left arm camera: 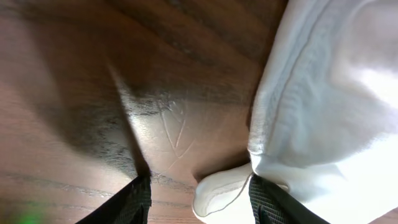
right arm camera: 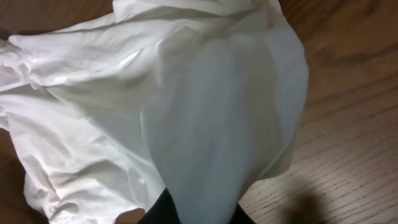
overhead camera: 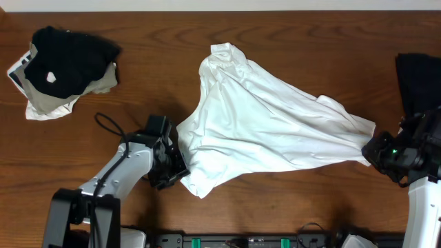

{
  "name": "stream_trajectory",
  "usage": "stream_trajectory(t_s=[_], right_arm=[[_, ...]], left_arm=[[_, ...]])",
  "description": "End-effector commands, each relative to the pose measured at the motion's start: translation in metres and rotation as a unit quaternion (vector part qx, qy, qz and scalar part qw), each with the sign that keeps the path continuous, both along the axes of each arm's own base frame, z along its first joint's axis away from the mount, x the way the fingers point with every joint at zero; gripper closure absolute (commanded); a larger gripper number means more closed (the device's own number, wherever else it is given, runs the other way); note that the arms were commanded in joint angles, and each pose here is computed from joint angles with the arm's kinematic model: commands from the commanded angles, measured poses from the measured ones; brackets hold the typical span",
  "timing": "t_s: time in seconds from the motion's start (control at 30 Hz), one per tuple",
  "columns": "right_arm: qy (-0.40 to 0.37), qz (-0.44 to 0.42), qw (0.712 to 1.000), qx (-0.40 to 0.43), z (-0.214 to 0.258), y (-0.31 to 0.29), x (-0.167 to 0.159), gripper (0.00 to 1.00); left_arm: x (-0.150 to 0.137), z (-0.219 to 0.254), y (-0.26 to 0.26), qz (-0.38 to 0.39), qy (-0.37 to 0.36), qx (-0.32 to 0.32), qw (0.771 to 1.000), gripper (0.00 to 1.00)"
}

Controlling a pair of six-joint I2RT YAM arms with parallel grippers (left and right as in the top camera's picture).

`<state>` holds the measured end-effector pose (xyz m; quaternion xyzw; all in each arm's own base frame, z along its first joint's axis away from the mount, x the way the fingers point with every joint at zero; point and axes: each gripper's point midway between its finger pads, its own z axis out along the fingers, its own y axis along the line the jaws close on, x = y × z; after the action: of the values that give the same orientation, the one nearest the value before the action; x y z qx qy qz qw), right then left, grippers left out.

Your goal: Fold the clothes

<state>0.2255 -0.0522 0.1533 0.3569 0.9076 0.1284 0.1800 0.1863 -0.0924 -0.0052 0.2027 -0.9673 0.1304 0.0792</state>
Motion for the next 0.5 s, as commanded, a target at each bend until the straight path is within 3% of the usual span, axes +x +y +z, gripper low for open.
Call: stream_trajectory(t_s=[0.0, 0.47], right_arm=[[-0.017, 0.005, 1.000, -0.009, 0.010, -0.003, 0.004, 0.89], [-0.018, 0.006, 1.000, -0.010, 0.010, -0.003, 0.004, 0.89]], left_arm=[[-0.030, -0.031, 0.008, -0.019, 0.051, 0.037, 0.998, 0.46], [-0.041, -0.031, 0.015, 0.019, 0.075, 0.087, 0.993, 0.46]])
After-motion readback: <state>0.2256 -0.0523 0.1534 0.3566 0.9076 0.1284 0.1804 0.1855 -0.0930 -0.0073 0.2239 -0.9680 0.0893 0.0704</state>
